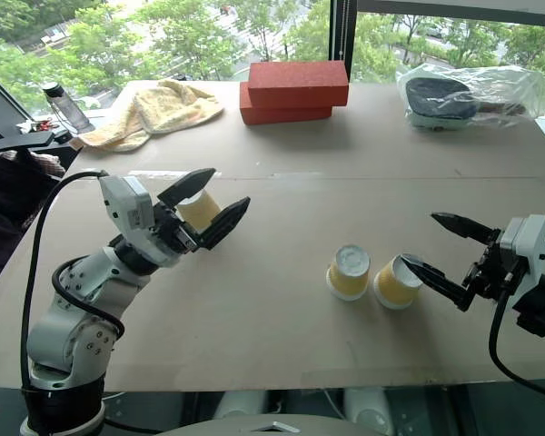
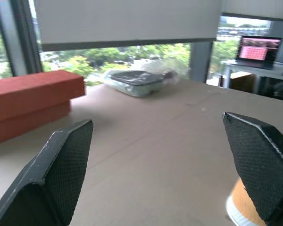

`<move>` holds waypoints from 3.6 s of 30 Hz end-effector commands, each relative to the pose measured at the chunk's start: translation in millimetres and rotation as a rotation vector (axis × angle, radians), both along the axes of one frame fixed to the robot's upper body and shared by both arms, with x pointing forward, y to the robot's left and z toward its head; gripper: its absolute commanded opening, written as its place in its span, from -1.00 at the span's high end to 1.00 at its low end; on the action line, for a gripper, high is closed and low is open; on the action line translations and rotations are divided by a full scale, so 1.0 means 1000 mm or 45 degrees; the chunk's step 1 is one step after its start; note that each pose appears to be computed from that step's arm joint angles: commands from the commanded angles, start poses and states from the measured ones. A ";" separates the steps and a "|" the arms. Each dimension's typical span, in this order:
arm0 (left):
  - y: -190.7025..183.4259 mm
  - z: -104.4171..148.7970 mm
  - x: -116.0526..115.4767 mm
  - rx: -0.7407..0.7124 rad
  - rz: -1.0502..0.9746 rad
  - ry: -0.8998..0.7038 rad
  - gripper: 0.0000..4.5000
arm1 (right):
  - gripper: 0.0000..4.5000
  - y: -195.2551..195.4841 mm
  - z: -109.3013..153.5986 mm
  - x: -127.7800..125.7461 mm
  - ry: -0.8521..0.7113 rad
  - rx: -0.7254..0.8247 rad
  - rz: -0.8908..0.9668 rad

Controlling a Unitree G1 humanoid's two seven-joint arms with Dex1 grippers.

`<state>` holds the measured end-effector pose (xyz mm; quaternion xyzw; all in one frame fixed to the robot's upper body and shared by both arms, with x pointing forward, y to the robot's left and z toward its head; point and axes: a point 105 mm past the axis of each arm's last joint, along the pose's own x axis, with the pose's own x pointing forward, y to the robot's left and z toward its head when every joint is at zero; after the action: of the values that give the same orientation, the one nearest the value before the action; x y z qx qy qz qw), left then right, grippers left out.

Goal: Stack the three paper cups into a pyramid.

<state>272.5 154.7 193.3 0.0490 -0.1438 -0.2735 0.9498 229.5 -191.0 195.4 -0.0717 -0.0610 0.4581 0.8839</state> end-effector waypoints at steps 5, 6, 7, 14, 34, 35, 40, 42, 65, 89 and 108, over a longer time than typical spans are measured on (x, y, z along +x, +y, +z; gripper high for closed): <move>0.027 -0.020 0.004 0.038 0.379 -0.007 -1.00 | -0.99 0.033 0.021 0.001 -0.049 0.062 0.228; 0.029 -0.021 0.005 0.038 0.395 -0.008 -1.00 | -0.99 0.034 0.022 0.001 -0.048 0.067 0.238; 0.032 -0.022 0.008 0.031 0.430 -0.007 -1.00 | -0.99 0.036 0.023 0.001 -0.046 0.072 0.251; 0.055 -0.029 0.033 0.060 0.571 0.015 -1.00 | -0.99 0.040 0.021 0.001 -0.029 0.060 0.275; 0.049 -0.041 0.074 0.041 0.542 0.055 -0.04 | -1.00 0.043 0.022 -0.007 -0.028 0.080 0.303; 0.049 -0.040 0.074 0.045 0.538 0.052 -0.04 | -1.00 0.043 0.021 -0.007 -0.028 0.081 0.300; 0.048 -0.033 0.078 0.045 0.505 0.027 -0.04 | -1.00 0.039 0.019 -0.005 -0.023 0.095 0.264; 0.040 -0.022 0.080 0.031 0.435 -0.008 -0.04 | -1.00 0.033 0.015 -0.006 -0.006 0.091 0.235; -0.200 0.022 -0.016 0.322 -1.458 -0.013 -0.04 | -1.00 -0.033 -0.030 -0.061 0.115 0.067 -0.234; -0.227 0.001 -0.009 0.368 -1.473 -0.037 -0.04 | -1.00 -0.052 -0.045 -0.102 0.211 0.088 -0.391; -0.203 0.091 -0.011 -0.029 -1.440 -0.328 -0.99 | -1.00 -0.062 -0.049 -0.104 0.227 0.102 -0.434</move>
<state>262.7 -57.7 248.7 0.0054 -0.2068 -0.7489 0.6295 124.3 -250.3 142.4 0.0042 0.0234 0.3000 0.9536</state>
